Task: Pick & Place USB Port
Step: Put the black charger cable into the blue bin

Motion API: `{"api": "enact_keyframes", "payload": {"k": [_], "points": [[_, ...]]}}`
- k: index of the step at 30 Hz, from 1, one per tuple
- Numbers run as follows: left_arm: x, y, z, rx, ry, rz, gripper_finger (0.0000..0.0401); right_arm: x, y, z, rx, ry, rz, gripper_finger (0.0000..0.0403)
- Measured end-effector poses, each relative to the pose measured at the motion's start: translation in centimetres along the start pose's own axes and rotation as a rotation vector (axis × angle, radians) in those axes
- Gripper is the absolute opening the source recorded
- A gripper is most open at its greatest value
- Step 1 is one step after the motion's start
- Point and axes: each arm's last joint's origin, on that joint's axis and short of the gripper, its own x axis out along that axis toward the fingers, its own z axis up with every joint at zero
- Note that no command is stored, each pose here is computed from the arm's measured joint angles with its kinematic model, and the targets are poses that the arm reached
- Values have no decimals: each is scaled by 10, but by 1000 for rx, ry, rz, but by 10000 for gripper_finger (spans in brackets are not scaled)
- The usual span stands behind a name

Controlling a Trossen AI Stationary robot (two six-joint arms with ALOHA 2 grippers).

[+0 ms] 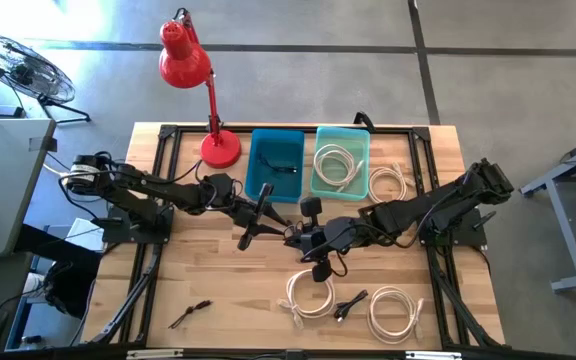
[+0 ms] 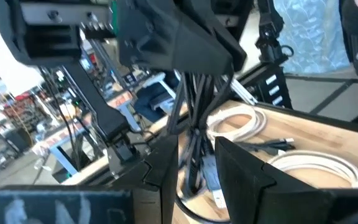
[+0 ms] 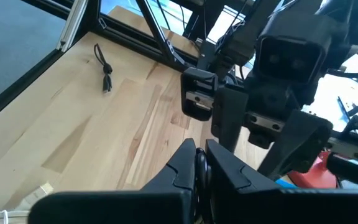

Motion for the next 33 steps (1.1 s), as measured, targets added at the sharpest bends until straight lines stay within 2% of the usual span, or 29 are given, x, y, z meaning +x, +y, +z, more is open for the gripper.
{"api": "enact_keyframes", "payload": {"k": [16,20,22,27,33], "points": [[0,-1,-3,-14,33,-9,104,0,-2,-1,-23,18,-51,10],[0,1,-5,55,100,98,104,1,-4,-1,-20,20,-56,10],[-1,4,-7,39,144,175,104,1,-4,-1,-20,20,-57,10],[0,3,-11,8,181,209,104,1,-4,-1,-24,20,-57,10],[-1,7,-12,12,230,316,104,0,-4,-1,-30,20,-60,10]]}}
